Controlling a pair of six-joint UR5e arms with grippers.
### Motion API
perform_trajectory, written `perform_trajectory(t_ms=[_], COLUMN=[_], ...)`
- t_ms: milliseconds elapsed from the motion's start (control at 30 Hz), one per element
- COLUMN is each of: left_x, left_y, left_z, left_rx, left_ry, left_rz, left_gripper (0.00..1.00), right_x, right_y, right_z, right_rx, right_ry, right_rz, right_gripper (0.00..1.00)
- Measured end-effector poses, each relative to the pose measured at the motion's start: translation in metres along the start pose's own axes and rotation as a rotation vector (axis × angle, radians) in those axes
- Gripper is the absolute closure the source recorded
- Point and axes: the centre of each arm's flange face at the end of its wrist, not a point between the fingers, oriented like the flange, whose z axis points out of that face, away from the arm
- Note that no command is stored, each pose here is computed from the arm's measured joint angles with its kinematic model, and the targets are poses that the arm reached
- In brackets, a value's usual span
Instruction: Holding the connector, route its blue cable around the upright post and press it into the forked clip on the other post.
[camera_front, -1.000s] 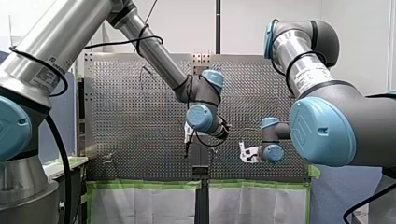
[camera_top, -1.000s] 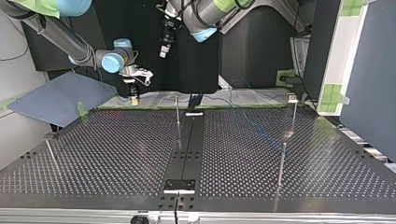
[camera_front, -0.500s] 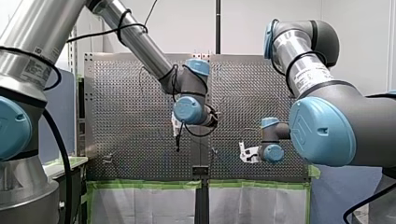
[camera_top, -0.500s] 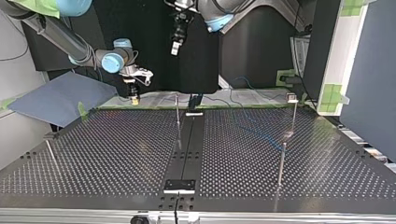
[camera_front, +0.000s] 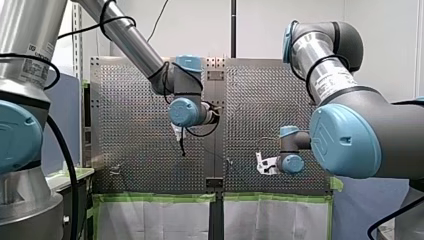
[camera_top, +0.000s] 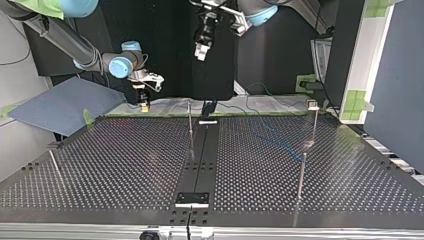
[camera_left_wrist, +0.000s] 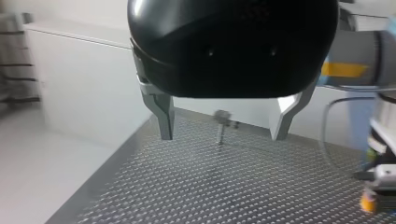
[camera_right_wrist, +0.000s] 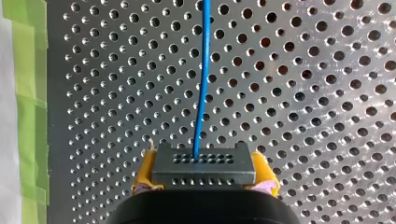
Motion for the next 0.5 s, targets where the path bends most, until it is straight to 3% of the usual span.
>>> perform_trajectory(t_ms=[167,500], left_x=[-0.015,-0.041], left_y=[0.018,0.052], left_z=[0.002,-0.001], left_rx=[0.015,0.042], left_ry=[-0.045,-0.128], left_rz=[-0.062,-0.091], left_gripper=[0.00,0.00], right_x=[0.000,0.000], right_y=[0.000,0.000], right_z=[0.000,0.000], right_rx=[0.000,-0.003], right_ry=[0.002,0.000], right_rz=[0.000,-0.002], right_gripper=[1.00,1.00])
